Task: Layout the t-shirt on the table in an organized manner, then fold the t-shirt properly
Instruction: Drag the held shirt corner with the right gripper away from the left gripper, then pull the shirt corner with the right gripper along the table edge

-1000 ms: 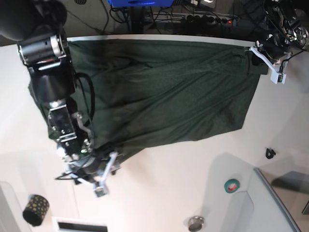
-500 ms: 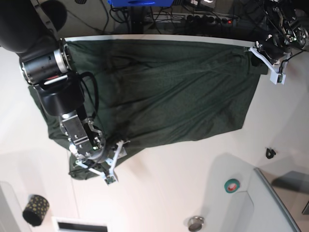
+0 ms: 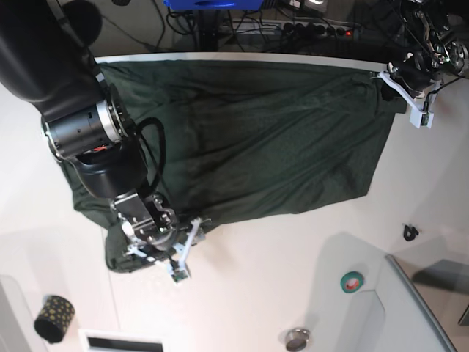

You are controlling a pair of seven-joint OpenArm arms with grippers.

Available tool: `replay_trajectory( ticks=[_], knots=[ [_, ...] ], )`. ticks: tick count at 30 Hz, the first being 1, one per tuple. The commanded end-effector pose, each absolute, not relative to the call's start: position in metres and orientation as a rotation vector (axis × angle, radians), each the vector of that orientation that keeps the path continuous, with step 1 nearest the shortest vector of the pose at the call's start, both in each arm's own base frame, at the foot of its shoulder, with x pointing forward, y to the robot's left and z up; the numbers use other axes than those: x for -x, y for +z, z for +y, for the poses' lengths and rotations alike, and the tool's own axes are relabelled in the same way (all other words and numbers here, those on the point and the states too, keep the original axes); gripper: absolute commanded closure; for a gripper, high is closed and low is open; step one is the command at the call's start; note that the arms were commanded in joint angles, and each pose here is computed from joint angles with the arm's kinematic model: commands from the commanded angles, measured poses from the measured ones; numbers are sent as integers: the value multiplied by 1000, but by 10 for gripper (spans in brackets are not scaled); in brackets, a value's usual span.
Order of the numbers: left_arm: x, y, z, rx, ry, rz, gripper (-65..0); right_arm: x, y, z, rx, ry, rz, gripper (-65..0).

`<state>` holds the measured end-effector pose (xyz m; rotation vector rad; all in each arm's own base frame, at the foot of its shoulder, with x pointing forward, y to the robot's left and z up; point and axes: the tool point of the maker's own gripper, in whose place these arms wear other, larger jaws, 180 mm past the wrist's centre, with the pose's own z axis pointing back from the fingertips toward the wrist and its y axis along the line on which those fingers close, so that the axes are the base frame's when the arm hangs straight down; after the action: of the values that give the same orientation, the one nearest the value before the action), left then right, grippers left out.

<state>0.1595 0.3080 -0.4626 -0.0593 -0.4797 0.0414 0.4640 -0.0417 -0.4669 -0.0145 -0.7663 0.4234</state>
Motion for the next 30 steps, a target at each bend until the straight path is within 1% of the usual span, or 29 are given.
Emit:
replay_trajectory(
  ticks=[1,11,13,16,20,24,28,30],
  knots=[
    [-164,-455,316,42,33,-506,0,-487,-442,-39,17,416,-842,-417],
    [-165,-455,315,44,34,-508,0,-485,-446,-48,31,409,-832,-413],
    [-164,-455,315,44,34,-505,0,-479,-455,-57,40,401,-804,-408],
    [-164,-455,315,44,34,-505,0,-478,-457,-60,7,328,-797,-374],
    [-164,-455,315,42,33,-506,0,-482,-455,-81,-19,213,-801,-374],
    [-171,-448,316,33,23,-526,0,-499,-433,-79,-36,200,-866,-372],
    [-185,-429,317,1,-10,-579,0,-513,-413,-74,-42,203,-928,-372],
    [-192,-416,317,-26,-36,-602,0,-518,-407,-93,-3,183,-944,-371]
  ],
)
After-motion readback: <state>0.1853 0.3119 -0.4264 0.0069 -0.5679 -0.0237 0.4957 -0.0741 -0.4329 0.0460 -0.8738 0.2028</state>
